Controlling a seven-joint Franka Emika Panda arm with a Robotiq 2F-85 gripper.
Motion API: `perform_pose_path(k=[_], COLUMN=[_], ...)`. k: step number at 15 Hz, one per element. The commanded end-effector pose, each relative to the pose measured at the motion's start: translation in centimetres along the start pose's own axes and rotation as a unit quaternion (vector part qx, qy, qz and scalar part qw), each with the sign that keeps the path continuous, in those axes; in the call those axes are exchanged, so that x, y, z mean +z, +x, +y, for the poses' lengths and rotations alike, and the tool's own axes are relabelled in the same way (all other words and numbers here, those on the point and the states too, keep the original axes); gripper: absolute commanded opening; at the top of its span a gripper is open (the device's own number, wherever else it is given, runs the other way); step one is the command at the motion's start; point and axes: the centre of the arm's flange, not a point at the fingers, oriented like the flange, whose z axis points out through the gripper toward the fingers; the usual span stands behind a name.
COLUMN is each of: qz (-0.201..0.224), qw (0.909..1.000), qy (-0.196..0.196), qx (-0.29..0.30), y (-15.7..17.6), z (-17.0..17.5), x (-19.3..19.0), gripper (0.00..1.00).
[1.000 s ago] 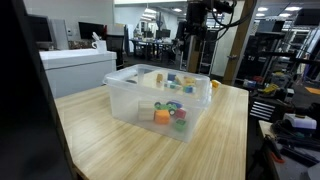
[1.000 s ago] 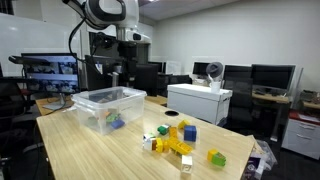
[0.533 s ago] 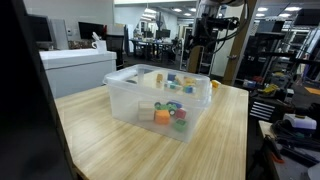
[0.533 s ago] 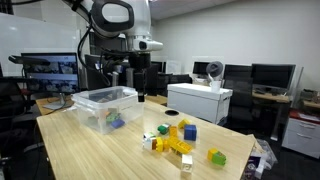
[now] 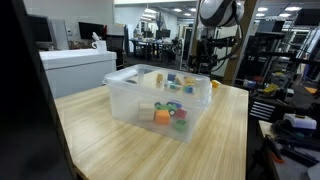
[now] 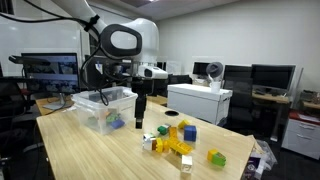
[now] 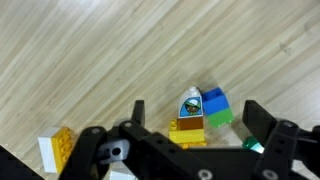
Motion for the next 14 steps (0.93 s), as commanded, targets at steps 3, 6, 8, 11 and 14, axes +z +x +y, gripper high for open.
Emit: perform_pose_path(k=[3, 6, 8, 11, 14], qz=[0.007, 0.005, 0.000, 0.005, 0.009], qw=[0.9993, 0.9982, 0.9962, 0.9927, 0.9897], qy=[-0.016, -0.016, -0.017, -0.026, -0.028], qx=[-0.034, -0.057, -0.086, -0.117, -0.140], y=[2.1, 2.7, 3.1, 3.7, 3.9], z=[0.4, 0.0, -0.5, -1.2, -2.1], x=[2.4, 3.4, 4.1, 4.8, 5.5], gripper=[1.00, 1.00, 1.00, 1.00, 1.00])
